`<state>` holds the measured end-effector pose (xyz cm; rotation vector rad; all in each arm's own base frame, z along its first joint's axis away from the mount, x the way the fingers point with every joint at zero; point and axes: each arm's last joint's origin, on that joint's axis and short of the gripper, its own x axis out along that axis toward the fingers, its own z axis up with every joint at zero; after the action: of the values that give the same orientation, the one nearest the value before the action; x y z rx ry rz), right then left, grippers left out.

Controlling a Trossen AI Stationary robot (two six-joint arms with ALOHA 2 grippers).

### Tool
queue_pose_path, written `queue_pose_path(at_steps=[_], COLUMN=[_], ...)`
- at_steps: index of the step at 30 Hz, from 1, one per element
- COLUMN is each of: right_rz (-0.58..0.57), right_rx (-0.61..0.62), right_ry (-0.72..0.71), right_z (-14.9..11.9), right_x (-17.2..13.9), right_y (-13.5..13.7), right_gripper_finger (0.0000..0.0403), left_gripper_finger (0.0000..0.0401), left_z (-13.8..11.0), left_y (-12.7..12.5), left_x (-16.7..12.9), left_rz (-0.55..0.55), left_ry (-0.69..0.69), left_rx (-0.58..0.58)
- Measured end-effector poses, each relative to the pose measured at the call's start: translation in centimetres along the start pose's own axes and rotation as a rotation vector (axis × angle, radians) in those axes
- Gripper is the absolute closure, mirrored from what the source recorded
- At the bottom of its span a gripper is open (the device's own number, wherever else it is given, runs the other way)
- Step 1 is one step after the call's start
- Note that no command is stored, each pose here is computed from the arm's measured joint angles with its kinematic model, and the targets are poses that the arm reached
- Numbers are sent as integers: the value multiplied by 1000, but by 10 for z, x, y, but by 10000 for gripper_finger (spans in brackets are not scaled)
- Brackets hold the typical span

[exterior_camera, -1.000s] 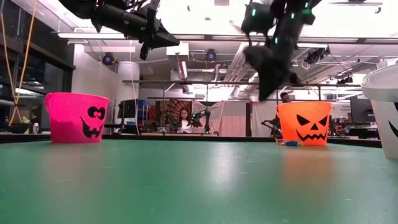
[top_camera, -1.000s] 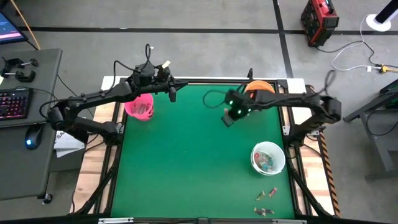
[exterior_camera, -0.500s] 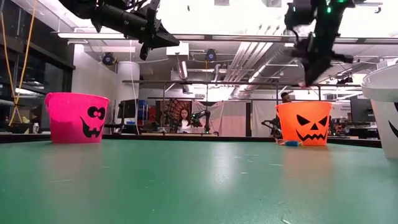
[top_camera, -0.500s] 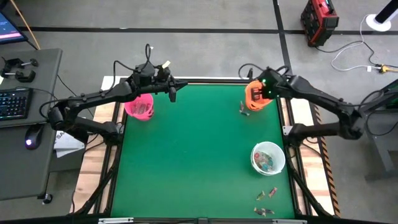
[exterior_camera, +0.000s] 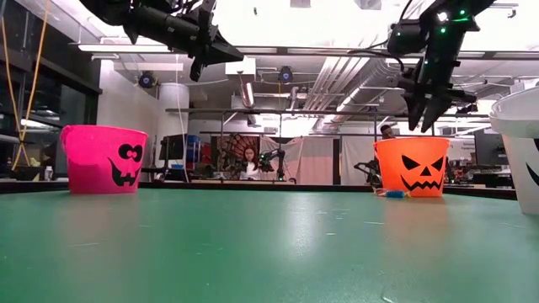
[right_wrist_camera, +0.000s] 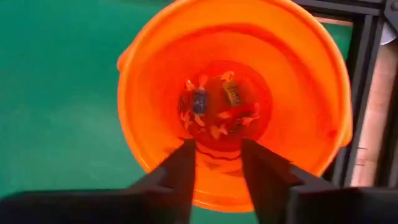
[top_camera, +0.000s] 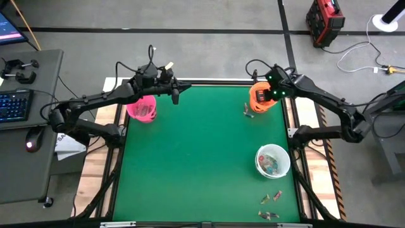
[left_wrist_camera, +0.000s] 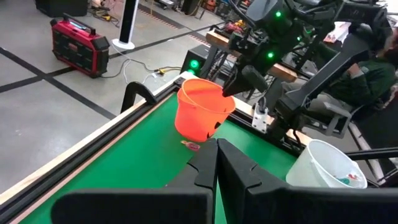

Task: Sort candy by brand, put in halloween buckets
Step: Put the green candy into the orange bucket

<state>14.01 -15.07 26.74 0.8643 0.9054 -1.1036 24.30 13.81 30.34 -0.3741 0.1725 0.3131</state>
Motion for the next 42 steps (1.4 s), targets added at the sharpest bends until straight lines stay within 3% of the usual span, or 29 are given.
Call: queue_pose_path(at_steps=[3,8,12,16,23,28,36,42], right_rz=[18,290,552,770,901,856,553,332], right_rx=[-48,-143,-295,-374,-520,-586,-679,-877], right_ry=[17,48,25,104,314,443,598,818], right_z=[-1,-11,-29,-55,-110,-153,-217,-279], right_x=[-1,-18,-46,-70,-89,-104,-126,-123], right_y=[0,11,25,40,76,103,158,193], right_gripper_finger=[223,172,168,171,171,171,171,171], left_gripper_finger=[401,401,401,401,401,401,401,401], left_z=[0,-1,-2,-2,-2,-2,-2,-3], left_y=[0,0,1,1,1,1,1,-1], left_x=[0,0,0,0,0,0,0,0], left_rz=[0,3,11,13,14,15,13,-48], left_ry=[1,9,22,24,24,23,24,36], left_rx=[0,-2,-6,-6,-6,-2,111,153])
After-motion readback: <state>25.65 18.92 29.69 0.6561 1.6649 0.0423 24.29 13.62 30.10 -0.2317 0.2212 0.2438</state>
